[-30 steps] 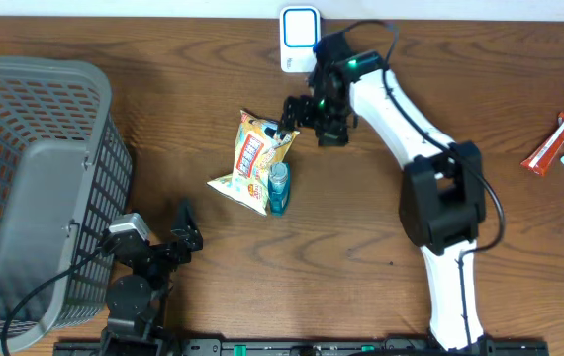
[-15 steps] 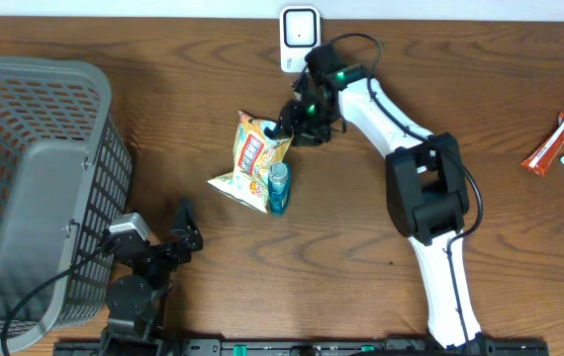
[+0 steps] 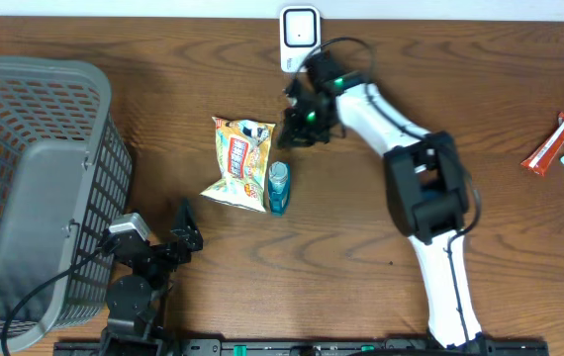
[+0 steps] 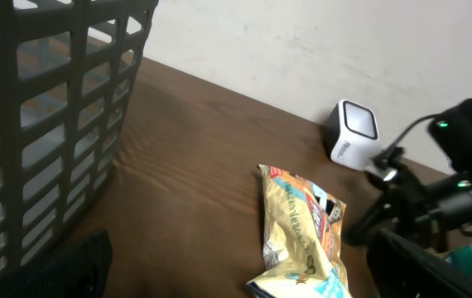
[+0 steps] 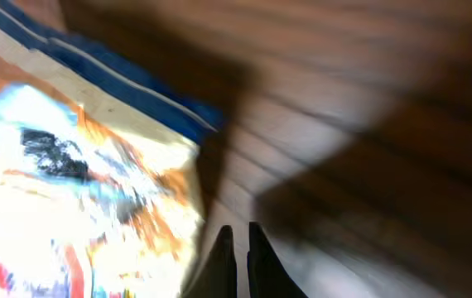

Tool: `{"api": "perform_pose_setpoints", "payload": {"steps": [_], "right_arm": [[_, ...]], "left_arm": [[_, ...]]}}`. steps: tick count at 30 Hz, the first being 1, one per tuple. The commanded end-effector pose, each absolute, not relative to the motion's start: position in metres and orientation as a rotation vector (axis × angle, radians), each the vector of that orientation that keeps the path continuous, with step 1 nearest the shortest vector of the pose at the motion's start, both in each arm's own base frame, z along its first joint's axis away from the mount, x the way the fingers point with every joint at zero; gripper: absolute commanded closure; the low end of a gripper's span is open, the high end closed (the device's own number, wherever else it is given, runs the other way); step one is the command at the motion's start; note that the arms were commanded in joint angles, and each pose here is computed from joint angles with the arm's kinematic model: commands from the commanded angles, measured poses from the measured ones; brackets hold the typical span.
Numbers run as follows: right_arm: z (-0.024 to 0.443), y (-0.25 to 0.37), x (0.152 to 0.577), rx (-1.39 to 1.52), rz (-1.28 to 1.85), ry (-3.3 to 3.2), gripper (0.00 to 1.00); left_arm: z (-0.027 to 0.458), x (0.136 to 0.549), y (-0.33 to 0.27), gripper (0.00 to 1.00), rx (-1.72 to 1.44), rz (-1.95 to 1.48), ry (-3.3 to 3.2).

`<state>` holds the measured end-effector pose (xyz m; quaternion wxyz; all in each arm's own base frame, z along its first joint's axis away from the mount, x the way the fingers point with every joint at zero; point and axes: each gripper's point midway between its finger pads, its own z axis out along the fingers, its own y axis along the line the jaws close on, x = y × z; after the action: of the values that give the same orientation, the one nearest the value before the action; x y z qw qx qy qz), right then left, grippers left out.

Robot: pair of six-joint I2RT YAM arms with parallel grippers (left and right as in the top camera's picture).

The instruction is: Scan the item barcode

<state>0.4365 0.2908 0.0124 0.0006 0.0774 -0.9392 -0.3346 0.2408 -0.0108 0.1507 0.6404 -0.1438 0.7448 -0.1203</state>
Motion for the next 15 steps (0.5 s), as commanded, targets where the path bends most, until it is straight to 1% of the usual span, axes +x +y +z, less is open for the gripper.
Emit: {"api": "perform_pose_setpoints", "payload": {"steps": [1,4,6,9,11,12,13,14,15], "right_arm": [[0.08,0.255,0.46,0.257,-1.158,-3.051,0.99],[0.103,0.231,0.465,0.211,-1.086,-3.132,0.99],[0.119,0.23,0.461,0.26,-1.096,-3.149,0.98],[0.14,0.232,0.45,0.405,-1.074,-3.179,0.72],[0.153,0.229,0.443,0.42,-1.014,-3.215,0.58],[0.159,0.224,0.44,0.393,-0.956,-3.243,0.35],[0.163,0.216,0.437,0.328,-0.877,-3.277,0.05],[0.169,0.208,0.433,0.263,-0.8,-3.306,0.02],[0.176,0.201,0.428,0.259,-0.737,-3.333,0.01]], "left_arm": [[0.135,0.24,-0.008,0.02,-0.332,-0.241,1.736],[0.135,0.24,-0.008,0.02,-0.332,-0.241,1.736],[0.135,0.24,-0.008,0.02,-0.333,-0.241,1.737],[0.135,0.24,-0.008,0.02,-0.332,-0.241,1.737],[0.135,0.24,-0.008,0.02,-0.332,-0.241,1.737],[0.135,0.24,-0.008,0.02,-0.332,-0.241,1.736],[0.135,0.24,-0.008,0.02,-0.332,-0.241,1.736],[0.135,0.24,-0.008,0.02,-0.332,-0.241,1.736],[0.135,0.24,-0.008,0.02,-0.332,-0.241,1.736]]}}
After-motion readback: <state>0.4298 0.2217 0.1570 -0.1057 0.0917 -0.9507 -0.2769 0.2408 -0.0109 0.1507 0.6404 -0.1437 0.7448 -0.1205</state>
